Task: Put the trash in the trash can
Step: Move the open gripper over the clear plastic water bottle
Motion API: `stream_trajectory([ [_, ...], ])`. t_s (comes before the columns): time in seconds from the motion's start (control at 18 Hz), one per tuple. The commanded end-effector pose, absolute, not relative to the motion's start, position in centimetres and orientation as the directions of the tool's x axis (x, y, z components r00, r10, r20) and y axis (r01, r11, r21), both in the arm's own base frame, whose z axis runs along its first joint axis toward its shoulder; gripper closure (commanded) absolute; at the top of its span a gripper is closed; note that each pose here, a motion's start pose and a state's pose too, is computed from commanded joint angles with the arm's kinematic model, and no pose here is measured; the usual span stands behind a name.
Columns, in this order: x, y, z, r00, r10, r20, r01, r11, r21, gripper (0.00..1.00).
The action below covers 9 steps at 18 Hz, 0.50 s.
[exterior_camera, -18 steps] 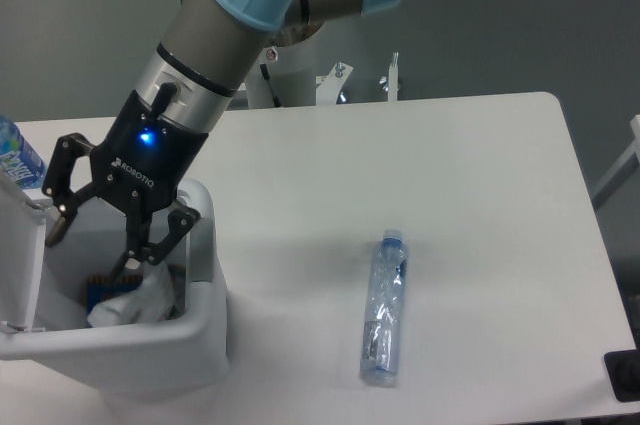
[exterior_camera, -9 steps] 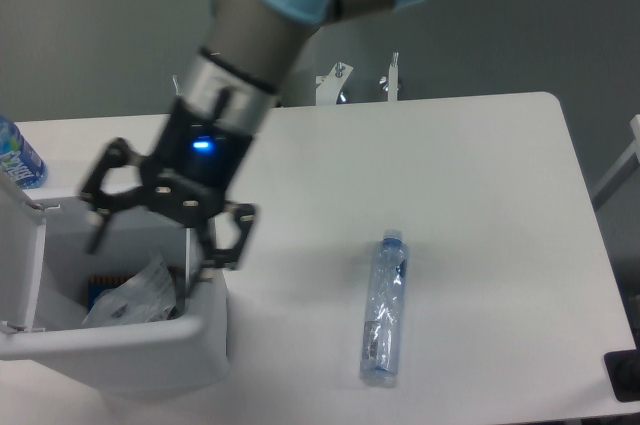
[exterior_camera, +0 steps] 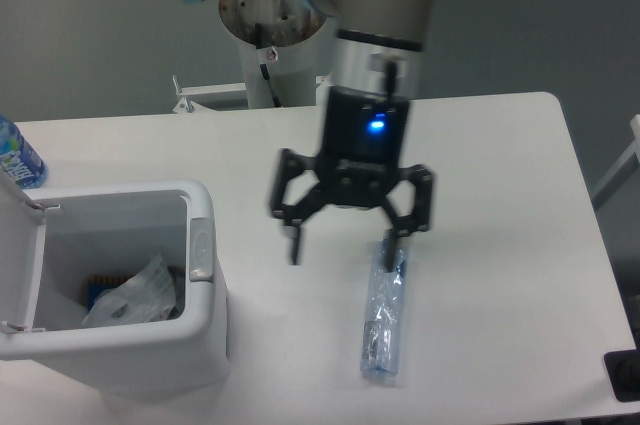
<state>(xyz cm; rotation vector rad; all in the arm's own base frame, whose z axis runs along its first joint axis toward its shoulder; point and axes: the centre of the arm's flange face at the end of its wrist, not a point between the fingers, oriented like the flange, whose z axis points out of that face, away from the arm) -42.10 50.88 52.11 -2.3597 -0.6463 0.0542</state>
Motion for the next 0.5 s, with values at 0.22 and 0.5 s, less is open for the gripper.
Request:
stream_trajectory([
  [0.22,-43.9,49.8,47.9,0.887,0.463,-0.009,0.389,-0.756,-0.526,0.0],
  [0.5,-46.1,50.4,41.6,0.881,0.472,-0.025,0.415,-0.798,-0.438,0.0],
])
